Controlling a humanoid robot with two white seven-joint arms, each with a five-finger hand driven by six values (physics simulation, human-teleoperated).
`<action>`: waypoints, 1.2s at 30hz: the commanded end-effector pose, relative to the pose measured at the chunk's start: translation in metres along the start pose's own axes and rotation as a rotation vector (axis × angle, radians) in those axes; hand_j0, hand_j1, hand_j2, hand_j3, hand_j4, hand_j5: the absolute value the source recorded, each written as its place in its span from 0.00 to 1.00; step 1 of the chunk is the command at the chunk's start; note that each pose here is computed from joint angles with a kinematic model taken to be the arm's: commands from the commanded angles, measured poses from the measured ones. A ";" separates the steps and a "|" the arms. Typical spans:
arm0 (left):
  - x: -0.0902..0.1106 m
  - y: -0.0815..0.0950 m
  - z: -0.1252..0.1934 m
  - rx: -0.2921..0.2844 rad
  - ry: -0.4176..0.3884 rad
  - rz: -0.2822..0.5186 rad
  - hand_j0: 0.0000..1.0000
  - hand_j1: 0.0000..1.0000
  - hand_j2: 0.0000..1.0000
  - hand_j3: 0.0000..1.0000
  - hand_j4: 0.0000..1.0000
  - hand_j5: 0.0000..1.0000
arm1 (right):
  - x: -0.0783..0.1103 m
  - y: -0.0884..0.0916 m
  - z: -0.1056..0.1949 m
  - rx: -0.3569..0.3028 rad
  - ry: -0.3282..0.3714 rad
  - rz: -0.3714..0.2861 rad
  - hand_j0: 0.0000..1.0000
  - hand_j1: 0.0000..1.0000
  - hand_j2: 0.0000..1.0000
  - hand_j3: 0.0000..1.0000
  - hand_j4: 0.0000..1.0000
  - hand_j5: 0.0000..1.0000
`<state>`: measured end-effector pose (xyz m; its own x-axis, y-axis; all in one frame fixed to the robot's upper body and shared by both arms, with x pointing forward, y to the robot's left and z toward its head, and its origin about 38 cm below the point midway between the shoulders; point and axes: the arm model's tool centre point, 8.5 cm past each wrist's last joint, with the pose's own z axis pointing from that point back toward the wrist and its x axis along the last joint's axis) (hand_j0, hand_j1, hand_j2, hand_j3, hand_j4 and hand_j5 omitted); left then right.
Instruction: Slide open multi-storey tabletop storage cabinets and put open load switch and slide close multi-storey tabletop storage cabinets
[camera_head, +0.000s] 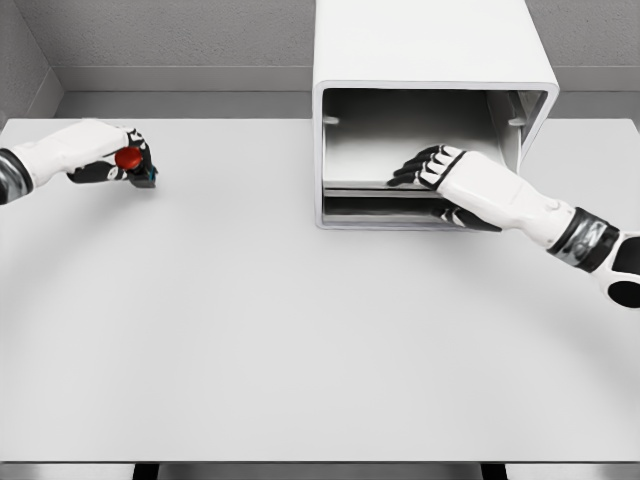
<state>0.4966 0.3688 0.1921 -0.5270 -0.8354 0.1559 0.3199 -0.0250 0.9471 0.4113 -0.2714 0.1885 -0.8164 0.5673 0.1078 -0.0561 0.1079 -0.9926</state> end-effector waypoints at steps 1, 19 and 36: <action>0.001 0.005 0.001 0.014 -0.006 -0.003 0.40 0.40 0.40 0.40 0.40 0.40 | 0.000 -0.004 0.002 -0.006 -0.003 -0.002 0.81 0.81 0.81 0.81 0.81 0.81; 0.009 0.018 0.009 0.041 -0.030 -0.043 0.40 0.40 0.40 0.40 0.40 0.40 | 0.009 -0.013 0.031 0.009 -0.003 0.016 0.81 0.81 0.81 0.81 0.81 0.81; 0.024 0.020 0.010 0.060 -0.076 -0.058 0.40 0.40 0.40 0.40 0.40 0.40 | 0.029 -0.024 0.051 0.001 -0.026 0.023 0.82 0.82 0.82 0.82 0.82 0.82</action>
<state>0.4823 0.3545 0.2150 -0.5995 -0.7921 0.1149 0.2468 -0.0463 0.9680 0.3605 -0.2978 0.2029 -0.8284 0.5514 0.0987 -0.0569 0.0924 -0.9941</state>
